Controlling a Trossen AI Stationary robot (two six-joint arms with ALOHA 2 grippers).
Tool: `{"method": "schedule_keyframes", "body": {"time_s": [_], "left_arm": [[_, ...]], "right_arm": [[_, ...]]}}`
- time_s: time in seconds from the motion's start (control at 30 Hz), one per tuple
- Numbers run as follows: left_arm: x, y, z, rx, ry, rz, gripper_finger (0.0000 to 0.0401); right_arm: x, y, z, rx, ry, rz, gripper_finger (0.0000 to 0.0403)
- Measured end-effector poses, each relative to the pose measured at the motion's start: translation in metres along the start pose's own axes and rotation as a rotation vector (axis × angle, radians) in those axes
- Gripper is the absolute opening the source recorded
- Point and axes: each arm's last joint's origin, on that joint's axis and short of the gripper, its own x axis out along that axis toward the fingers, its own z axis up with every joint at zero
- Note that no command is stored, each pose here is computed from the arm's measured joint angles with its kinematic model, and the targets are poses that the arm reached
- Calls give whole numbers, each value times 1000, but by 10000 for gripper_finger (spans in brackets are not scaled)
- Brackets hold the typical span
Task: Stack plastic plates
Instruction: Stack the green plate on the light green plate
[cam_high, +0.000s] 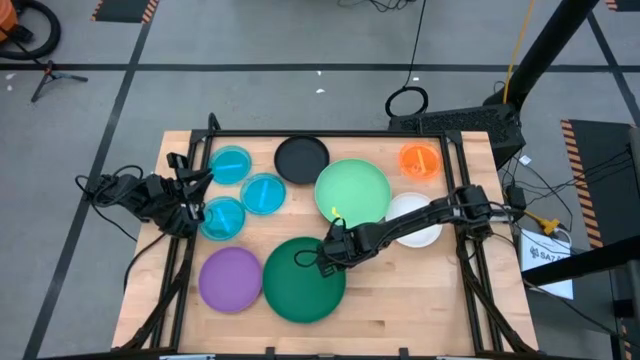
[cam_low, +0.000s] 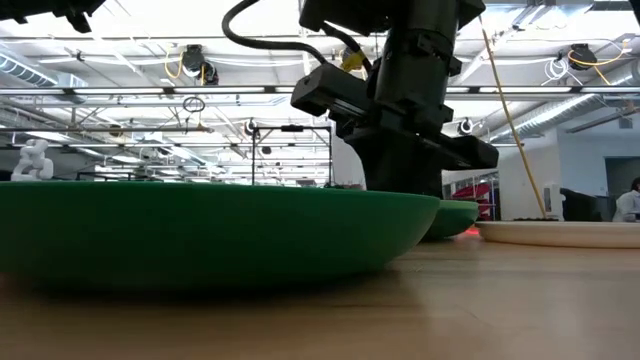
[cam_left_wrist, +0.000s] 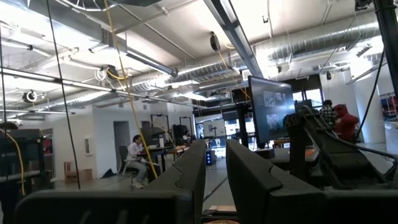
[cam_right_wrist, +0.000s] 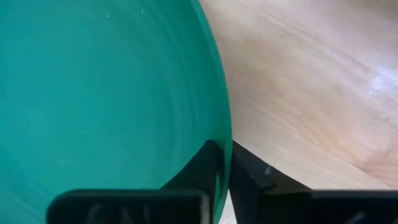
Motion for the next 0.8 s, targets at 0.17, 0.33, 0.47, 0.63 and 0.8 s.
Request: {"method": "schedule_keyframes", "body": {"time_s": [0.17, 0.33, 0.47, 0.63, 0.8], "left_arm": [[0, 0, 0, 0, 0, 0, 72], [0, 0, 0, 0, 0, 0, 72], [0, 0, 0, 1, 0, 0, 72], [0, 0, 0, 1, 0, 0, 72], [0, 0, 0, 0, 0, 0, 72]], "right_arm": [[-1, 1, 0, -4, 0, 7, 8], [-8, -1, 1, 0, 18, 12, 9], [-23, -5, 4, -10, 21, 4, 8], [-43, -11, 4, -50, 58, 15, 7], [-57, -13, 2, -68, 98, 38, 7]]}}
